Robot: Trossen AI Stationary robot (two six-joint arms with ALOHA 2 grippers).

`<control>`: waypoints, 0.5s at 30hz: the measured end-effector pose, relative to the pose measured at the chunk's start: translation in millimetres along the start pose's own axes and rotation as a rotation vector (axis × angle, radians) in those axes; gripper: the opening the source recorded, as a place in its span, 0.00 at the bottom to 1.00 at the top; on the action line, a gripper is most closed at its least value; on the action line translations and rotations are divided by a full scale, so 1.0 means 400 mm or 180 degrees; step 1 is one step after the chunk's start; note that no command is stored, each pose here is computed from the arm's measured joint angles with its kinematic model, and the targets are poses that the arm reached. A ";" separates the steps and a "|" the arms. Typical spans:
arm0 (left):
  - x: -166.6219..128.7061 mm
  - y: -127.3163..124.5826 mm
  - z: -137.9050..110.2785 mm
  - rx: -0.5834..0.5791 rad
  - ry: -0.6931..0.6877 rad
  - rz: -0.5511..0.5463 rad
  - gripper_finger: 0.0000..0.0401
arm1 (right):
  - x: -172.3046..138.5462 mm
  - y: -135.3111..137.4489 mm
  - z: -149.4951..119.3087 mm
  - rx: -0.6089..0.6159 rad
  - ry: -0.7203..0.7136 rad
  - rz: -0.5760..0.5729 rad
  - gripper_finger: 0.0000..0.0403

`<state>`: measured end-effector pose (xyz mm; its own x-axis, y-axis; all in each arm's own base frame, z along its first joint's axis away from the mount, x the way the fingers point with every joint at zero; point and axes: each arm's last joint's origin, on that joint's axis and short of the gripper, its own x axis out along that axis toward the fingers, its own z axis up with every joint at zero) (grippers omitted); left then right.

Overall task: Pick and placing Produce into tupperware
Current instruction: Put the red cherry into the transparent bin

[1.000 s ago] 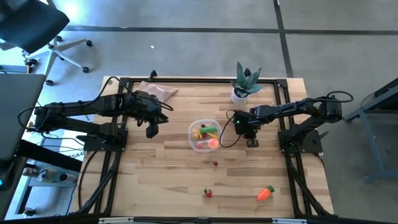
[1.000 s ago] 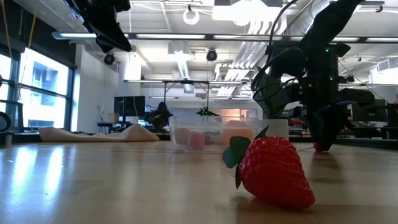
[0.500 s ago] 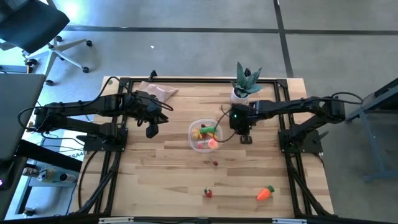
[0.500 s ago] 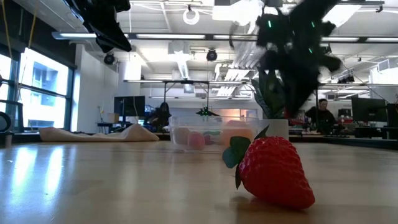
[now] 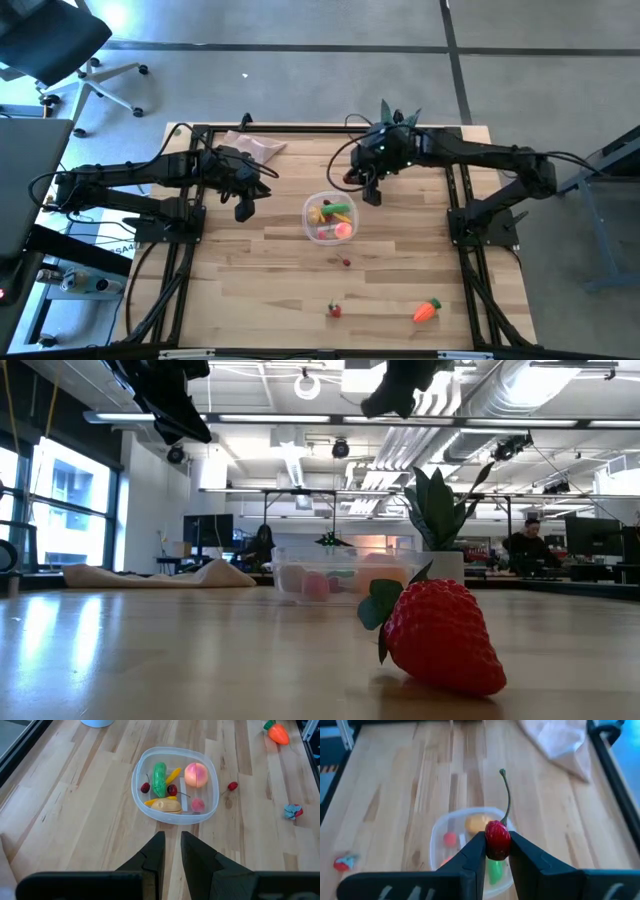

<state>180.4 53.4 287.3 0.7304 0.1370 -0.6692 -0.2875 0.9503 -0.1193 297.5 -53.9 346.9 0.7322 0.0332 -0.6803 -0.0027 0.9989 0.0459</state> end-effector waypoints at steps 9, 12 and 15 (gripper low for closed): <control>0.000 0.000 0.000 -0.0001 0.0000 0.0000 0.13 | 0.223 0.023 -0.049 -0.0026 0.0767 0.0426 0.15; 0.000 0.000 0.000 0.0000 0.0001 0.0000 0.13 | 0.299 0.037 -0.083 -0.0133 0.1074 0.0543 0.15; 0.000 0.000 0.000 0.0000 0.0001 0.0002 0.13 | 0.355 0.044 -0.111 -0.0116 0.1279 0.0667 0.15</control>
<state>180.5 53.4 287.3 0.7300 0.1374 -0.6695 -0.2880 0.9502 -0.1190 371.4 -30.3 218.7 0.3910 0.2372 -0.8893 -0.1517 0.9696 0.1919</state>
